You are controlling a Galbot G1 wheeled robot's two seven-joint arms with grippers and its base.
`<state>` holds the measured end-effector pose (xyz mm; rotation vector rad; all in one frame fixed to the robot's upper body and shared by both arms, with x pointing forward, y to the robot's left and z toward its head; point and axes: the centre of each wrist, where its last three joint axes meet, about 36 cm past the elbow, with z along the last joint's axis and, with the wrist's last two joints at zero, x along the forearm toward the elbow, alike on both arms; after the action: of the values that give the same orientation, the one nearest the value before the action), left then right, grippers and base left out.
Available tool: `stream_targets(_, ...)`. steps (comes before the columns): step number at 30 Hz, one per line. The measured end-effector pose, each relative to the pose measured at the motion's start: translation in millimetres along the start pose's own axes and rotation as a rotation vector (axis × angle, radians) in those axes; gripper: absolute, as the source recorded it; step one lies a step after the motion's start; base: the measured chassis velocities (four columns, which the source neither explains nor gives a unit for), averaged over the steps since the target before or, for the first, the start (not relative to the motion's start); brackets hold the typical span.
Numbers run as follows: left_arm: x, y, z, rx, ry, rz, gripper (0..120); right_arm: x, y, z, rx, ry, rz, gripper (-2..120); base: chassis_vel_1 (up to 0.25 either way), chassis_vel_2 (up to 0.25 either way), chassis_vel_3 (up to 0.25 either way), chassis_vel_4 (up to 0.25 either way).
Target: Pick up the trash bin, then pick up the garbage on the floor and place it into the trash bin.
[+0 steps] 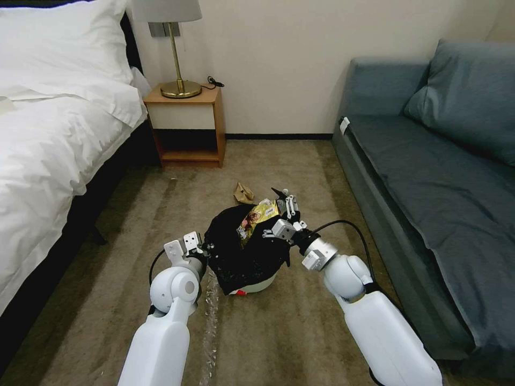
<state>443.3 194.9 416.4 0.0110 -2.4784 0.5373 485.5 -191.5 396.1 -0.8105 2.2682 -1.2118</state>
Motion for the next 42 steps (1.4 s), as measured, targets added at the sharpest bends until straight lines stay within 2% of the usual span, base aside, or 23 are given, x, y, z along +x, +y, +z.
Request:
stream_targets(2, -1.0, -0.2, -0.4, -0.001, 0.000, 0.000, 3, 1, -2, 3, 0.101, -0.004, -0.024, 100, 0.000, 0.000, 0.000, 0.000)
stream_targets(3, -1.0, -0.2, -0.4, -0.001, 0.000, 0.000, 3, 1, -2, 3, 0.101, -0.004, -0.024, 100, 0.000, 0.000, 0.000, 0.000)
stream_targets(6, -1.8, -0.6, -0.5, -0.002, 0.000, 0.001, 3, 3, -5, 4, 0.207, -0.013, -0.043, 100, 0.000, 0.000, 0.000, 0.000)
stream_targets(7, -1.8, -0.6, -0.5, -0.002, 0.000, 0.001, 3, 3, -5, 4, 0.207, -0.013, -0.043, 100, 0.000, 0.000, 0.000, 0.000)
stream_targets(9, -2.1, -1.2, 0.0, -0.002, 0.002, 0.002, 3, 3, -13, 2, 0.321, -0.024, -0.057, 100, 0.000, 0.000, 0.000, 0.000)
stream_targets(10, -2.1, -1.2, 0.0, -0.002, 0.002, 0.002, 3, 3, -13, 2, 0.321, -0.024, -0.057, 100, 0.000, 0.000, 0.000, 0.000)
stream_targets(12, -2.3, -1.7, 0.3, -0.002, 0.003, 0.003, 3, 2, -20, -1, 0.416, -0.035, -0.068, 100, 0.000, 0.000, 0.000, 0.000)
stream_targets(13, -2.3, -1.7, 0.3, -0.002, 0.003, 0.003, 3, 2, -20, -1, 0.416, -0.035, -0.068, 100, 0.000, 0.000, 0.000, 0.000)
stream_targets(15, -2.7, -2.0, 0.4, -0.004, 0.006, -0.003, 3, 0, -29, -7, 0.531, -0.055, -0.085, 100, 0.000, 0.000, 0.000, 0.000)
stream_targets(17, -2.7, -2.0, 0.4, -0.004, 0.007, -0.005, 3, 0, -30, -8, 0.546, -0.057, -0.088, 100, 0.000, 0.000, 0.000, 0.000)
stream_targets(18, -2.8, -2.3, 0.2, -0.003, 0.009, -0.008, 3, 0, -33, -12, 0.594, -0.064, -0.099, 100, 0.000, 0.000, 0.000, 0.000)
stream_targets(19, -2.8, -2.3, 0.2, -0.003, 0.009, -0.008, 3, 0, -33, -12, 0.594, -0.064, -0.099, 100, 0.000, 0.000, 0.000, 0.000)
stream_targets(22, -2.9, -3.2, -0.7, 0.000, 0.010, -0.013, 3, -1, -33, -20, 0.689, -0.088, -0.140, 100, 0.000, 0.000, 0.000, 0.000)
stream_targets(27, -1.8, -4.0, -1.5, 0.002, 0.008, -0.012, 3, -2, -33, -24, 0.753, -0.094, -0.171, 100, 0.000, 0.000, 0.000, 0.000)
stream_targets(32, -1.6, -3.5, -1.3, 0.002, 0.009, -0.013, 3, -3, -39, -25, 0.759, -0.088, -0.158, 100, 0.000, 0.000, 0.000, 0.000)
stream_targets(40, -1.6, -2.3, -1.4, 0.000, 0.009, -0.016, 3, -4, -75, -31, 0.708, -0.033, -0.014, 100, 0.000, 0.000, 0.000, 0.000)
stream_targets(42, -1.5, -2.6, -1.7, 0.000, 0.008, -0.014, 3, -2, -87, -31, 0.647, 0.002, 0.063, 100, 0.000, 0.000, 0.000, 0.000)
